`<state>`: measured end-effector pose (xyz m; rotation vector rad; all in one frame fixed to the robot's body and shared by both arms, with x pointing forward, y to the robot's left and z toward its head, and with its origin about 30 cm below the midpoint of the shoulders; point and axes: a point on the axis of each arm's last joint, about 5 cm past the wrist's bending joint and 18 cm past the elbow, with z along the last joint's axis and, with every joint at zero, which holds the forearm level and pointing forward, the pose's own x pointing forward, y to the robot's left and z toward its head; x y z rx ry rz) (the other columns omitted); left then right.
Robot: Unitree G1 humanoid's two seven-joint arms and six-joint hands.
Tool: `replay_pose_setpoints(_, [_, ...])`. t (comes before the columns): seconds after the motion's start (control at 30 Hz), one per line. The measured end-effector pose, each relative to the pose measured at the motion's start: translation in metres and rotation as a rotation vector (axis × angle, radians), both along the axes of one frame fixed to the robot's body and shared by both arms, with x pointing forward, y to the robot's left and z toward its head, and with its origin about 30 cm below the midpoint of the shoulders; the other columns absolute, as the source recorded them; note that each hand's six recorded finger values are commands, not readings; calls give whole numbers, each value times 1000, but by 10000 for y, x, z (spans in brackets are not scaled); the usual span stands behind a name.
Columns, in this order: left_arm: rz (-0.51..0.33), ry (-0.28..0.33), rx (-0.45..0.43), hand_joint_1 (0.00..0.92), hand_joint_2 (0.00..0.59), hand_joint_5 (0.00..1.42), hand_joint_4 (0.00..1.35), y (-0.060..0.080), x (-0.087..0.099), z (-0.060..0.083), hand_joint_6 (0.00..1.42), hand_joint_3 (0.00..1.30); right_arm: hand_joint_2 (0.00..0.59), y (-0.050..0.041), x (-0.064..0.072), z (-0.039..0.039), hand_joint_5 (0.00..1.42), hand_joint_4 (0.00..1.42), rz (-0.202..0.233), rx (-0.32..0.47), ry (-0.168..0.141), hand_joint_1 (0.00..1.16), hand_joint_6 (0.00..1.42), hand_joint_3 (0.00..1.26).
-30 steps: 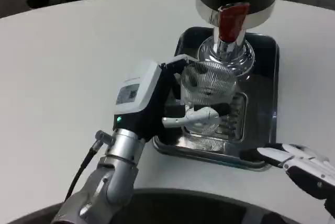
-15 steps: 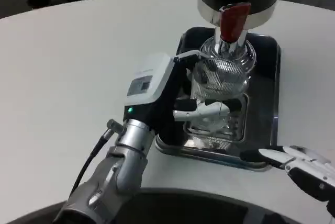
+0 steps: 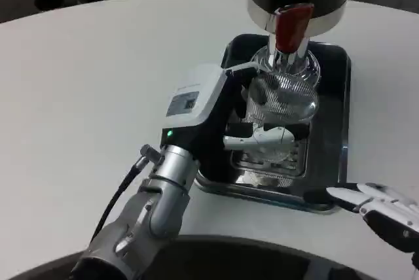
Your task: Grasp the cup under the faucet to collect the drink, then remove the cup.
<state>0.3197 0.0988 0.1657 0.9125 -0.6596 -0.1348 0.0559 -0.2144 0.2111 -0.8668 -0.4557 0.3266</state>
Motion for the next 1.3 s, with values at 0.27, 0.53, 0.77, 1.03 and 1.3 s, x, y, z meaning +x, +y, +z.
replay_pose_setpoints(0.27, [-2,8,-10,346,170,737,628,3,0,-5,438,708,504,-9,-16,-3,119,184,-8,15,2,531,48,227])
replay_pose_setpoints(0.53, [-6,26,-22,322,168,502,267,43,-6,-43,415,278,504,-9,-15,-7,132,194,-13,22,0,530,48,241])
replay_pose_setpoints(0.77, [-6,36,-12,314,136,367,60,83,-18,-80,364,53,510,-6,-13,-9,133,194,-11,25,-1,535,62,266])
replay_pose_setpoints(1.03, [-1,75,9,255,88,338,18,127,-41,-165,349,0,517,-8,-4,-13,140,207,-11,27,-3,540,63,274])
replay_pose_setpoints(1.3, [-5,84,12,122,14,180,0,138,-41,-165,213,0,517,-7,-2,-14,144,207,-10,29,-3,543,63,278])
